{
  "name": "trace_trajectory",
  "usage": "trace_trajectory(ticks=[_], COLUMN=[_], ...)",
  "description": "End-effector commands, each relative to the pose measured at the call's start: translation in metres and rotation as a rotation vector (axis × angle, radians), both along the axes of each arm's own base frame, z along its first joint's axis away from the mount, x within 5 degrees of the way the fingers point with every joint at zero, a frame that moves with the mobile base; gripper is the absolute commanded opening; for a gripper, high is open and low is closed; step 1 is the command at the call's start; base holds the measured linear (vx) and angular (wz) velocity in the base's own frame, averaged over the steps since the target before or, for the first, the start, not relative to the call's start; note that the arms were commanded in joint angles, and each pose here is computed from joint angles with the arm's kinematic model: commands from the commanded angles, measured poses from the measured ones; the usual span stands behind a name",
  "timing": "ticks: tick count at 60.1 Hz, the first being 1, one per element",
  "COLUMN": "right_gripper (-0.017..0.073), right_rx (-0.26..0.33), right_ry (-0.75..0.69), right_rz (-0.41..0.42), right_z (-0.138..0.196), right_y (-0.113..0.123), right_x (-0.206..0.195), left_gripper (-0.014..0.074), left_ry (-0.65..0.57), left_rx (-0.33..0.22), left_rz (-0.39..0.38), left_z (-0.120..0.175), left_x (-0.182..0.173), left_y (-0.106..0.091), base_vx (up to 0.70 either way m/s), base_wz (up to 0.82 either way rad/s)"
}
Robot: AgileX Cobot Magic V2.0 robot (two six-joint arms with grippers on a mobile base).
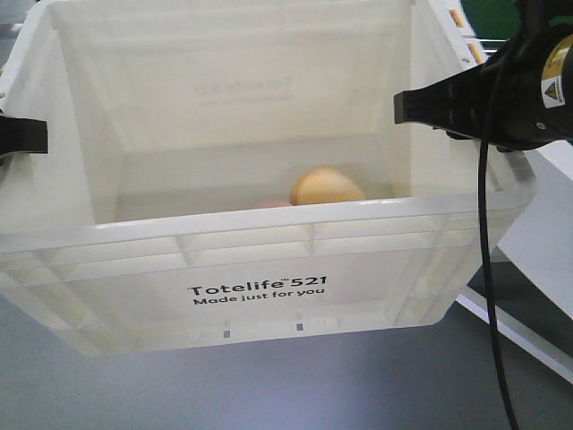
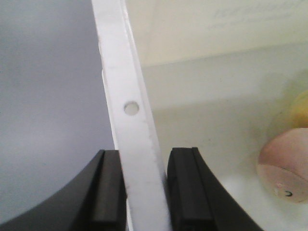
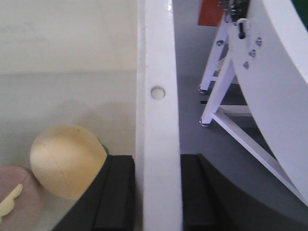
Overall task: Place moving items into box and shelve
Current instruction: 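Hold the crate with both grippers while the base drives away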
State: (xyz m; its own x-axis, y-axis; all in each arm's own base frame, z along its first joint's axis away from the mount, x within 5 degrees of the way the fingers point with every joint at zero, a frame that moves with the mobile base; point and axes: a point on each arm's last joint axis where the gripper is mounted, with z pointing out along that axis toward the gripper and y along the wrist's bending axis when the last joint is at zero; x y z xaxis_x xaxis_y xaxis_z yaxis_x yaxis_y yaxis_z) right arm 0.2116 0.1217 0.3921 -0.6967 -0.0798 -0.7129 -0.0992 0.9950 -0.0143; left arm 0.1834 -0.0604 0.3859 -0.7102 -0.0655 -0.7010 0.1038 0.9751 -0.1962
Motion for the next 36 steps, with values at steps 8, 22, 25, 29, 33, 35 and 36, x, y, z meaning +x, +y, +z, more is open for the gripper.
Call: trace_trajectory(ticks=[8,22,25,29,33,35,36], right_gripper=[0.0071,0.0071,0.0071,0.0071,0.0071,0.0071,0.0071], right_rx=[0.003,0.003,0.003,0.003,0.003,0.003,0.003], right_ry=[-0.215,-0.216,-0.215,-0.215,-0.216,-0.216,-0.216], right_rz=[0.033,0.033,0.032,0.032,0.033,0.033,0.033], right_z=[0.032,0.032,0.032,0.032,0.032,0.032,0.032], right_y=[-0.0074,-0.0074,-0.0074,-0.0074,-0.0074,-0.0074,-0.0074], right_x=[0.0004,0.0004,0.0004,0.0004,0.0004,0.0004,0.0004], left_gripper=[0.0104,0.0104,0.0104,0.0104,0.0104,0.0104,0.0104], left_ry=[-0.196,-0.196,-0.196,-0.196,-0.196,-0.196,-0.196], left_rx=[-0.05,-0.05,-0.05,-0.05,-0.05,-0.05,-0.05], left_rz=[-0.03,-0.03,-0.03,-0.03,-0.03,-0.03,-0.03], left_z=[0.0283,0.0283,0.0283,0.0283,0.0283,0.0283,0.0283], left_x=[-0.0029,-0.0029,-0.0029,-0.0029,-0.0029,-0.0029,-0.0029], left_y=[-0.0012,-0.0012,-0.0012,-0.0012,-0.0012,-0.0012,-0.0012], base_vx=[-0.17,-0.16,-0.16,-0.15,-0.15,-0.15,-0.15], base_wz=[0.64,0.62,0.6,0.6,0.59,0.58,0.58])
